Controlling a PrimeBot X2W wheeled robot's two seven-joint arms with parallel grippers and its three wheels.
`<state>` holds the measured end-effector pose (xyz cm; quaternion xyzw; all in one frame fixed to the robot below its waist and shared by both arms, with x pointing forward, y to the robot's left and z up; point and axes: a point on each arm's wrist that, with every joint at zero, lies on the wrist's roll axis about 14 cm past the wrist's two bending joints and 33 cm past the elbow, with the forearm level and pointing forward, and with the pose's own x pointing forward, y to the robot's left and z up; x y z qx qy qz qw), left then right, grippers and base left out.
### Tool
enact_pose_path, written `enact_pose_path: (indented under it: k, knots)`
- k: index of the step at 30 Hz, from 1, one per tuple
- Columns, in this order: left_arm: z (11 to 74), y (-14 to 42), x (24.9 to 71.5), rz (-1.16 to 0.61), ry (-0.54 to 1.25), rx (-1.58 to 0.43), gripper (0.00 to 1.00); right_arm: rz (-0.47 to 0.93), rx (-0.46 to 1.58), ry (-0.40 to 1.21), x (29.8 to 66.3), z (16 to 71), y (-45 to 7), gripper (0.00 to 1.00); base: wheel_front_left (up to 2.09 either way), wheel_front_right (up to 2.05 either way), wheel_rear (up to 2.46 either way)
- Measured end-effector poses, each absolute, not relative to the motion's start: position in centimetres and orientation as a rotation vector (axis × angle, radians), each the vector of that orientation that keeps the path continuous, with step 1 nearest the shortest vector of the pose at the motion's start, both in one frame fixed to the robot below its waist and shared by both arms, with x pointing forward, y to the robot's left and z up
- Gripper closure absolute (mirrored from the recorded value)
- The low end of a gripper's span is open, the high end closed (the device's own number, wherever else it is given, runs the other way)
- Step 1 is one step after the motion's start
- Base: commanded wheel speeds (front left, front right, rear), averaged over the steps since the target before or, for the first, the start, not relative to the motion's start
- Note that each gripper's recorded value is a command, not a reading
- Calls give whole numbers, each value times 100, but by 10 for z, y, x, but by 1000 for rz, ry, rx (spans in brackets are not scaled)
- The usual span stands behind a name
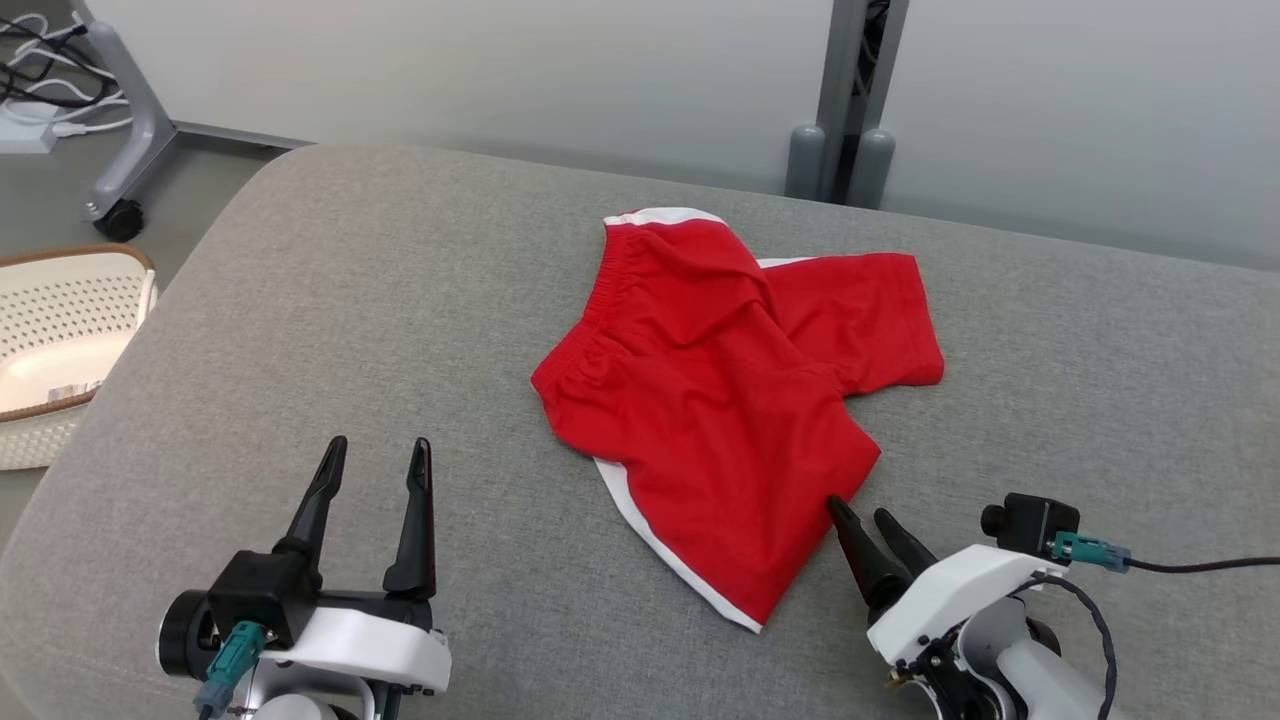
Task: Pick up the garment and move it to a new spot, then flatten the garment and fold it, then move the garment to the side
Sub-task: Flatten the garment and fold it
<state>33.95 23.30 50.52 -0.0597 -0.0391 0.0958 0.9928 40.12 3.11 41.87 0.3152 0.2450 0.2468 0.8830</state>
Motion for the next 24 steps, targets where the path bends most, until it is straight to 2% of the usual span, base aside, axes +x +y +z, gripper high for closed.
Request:
enact_pose_path:
  k: [6,7,8,9,10,11,16,24]
  knots:
    - [503,246,331,240,-72,-120,0,526,626,588,406,404,43,0,0,0,0]
    - [503,248,330,244,-71,-120,0,526,636,594,407,404,45,6,0,0,0]
    - [503,248,330,248,-70,-122,0,526,643,596,409,405,47,54,0,0,0]
    - [502,249,329,251,-70,-122,0,529,644,597,409,405,48,90,0,0,0]
    - [502,249,329,252,-70,-122,0,532,644,597,410,406,50,90,0,0,0]
    - [502,250,330,254,-70,-121,0,536,642,590,411,407,51,100,0,0,0]
    - [503,248,332,250,-72,-124,0,536,632,545,417,415,45,100,0,0,0]
    - [509,235,339,203,-92,-134,0,487,497,429,437,430,-8,100,0,0,0]
